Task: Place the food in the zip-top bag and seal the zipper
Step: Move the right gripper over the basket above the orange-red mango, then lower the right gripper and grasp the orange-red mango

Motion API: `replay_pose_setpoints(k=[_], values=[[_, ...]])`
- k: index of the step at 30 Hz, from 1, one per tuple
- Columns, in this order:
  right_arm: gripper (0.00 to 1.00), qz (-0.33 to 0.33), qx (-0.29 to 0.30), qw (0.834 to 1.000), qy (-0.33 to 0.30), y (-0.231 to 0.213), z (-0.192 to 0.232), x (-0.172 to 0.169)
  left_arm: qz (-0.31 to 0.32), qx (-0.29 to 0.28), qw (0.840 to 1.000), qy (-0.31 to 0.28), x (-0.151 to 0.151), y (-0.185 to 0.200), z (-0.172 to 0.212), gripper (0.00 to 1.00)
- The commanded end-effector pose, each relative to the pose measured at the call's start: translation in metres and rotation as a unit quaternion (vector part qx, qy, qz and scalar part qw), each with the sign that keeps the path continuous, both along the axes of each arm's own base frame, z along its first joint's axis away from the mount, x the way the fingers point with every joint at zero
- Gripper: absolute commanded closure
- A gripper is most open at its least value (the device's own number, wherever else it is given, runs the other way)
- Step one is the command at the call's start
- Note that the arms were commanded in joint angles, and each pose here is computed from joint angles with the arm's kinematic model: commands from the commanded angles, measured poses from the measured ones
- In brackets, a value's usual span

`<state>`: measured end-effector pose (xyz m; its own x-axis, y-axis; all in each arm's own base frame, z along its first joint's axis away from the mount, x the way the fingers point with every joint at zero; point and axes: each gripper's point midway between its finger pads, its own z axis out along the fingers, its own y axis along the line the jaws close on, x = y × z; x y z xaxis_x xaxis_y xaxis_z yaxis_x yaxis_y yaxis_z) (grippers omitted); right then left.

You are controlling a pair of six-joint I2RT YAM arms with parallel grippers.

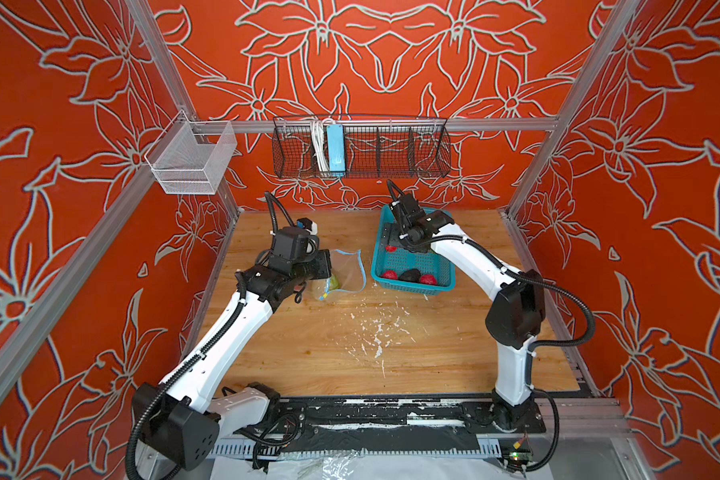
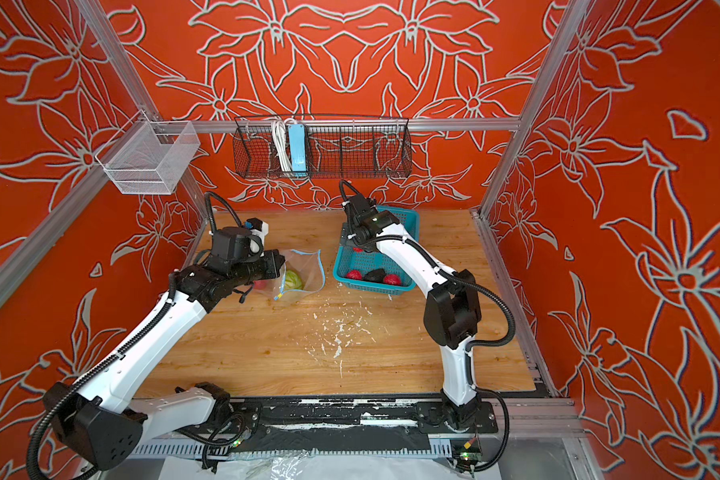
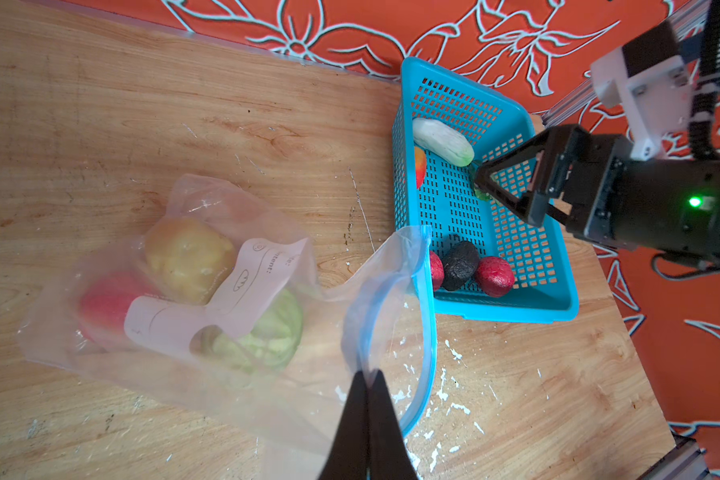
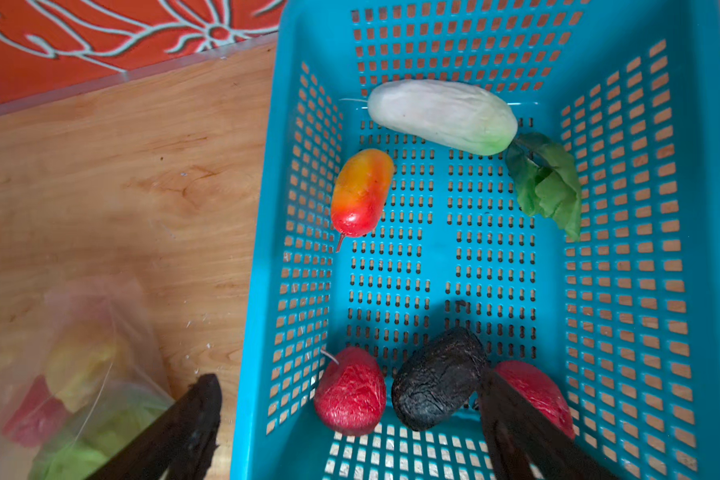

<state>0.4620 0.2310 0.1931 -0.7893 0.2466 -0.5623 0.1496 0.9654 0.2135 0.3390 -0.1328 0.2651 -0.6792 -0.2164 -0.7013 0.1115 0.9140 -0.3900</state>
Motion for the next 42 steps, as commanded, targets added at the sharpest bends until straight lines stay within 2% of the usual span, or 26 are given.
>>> replay_pose_setpoints(k=[1,8,24,30,42], values=[[0.05,-0.046,0.023,0.999,0.001,-0.005,-0.01,0.013,0.006,0.0,1.0,-0.021,0.001,0.005,0.009,1.0],[0.05,-0.091,0.045,0.995,-0.025,-0.011,-0.016,0.029,0.014,0.007,1.0,-0.023,0.001,0.009,0.008,1.0],[0.07,-0.137,0.088,0.987,0.013,-0.003,-0.069,0.062,0.006,-0.005,1.0,-0.014,0.001,0.003,0.003,1.0],[0.07,-0.154,0.087,0.984,0.028,-0.006,-0.082,0.074,0.008,0.001,1.0,-0.012,0.003,0.005,0.003,1.0],[0.13,-0.175,0.105,0.978,0.038,-0.002,-0.107,0.089,0.003,-0.007,1.0,-0.013,0.002,0.002,0.003,1.0]])
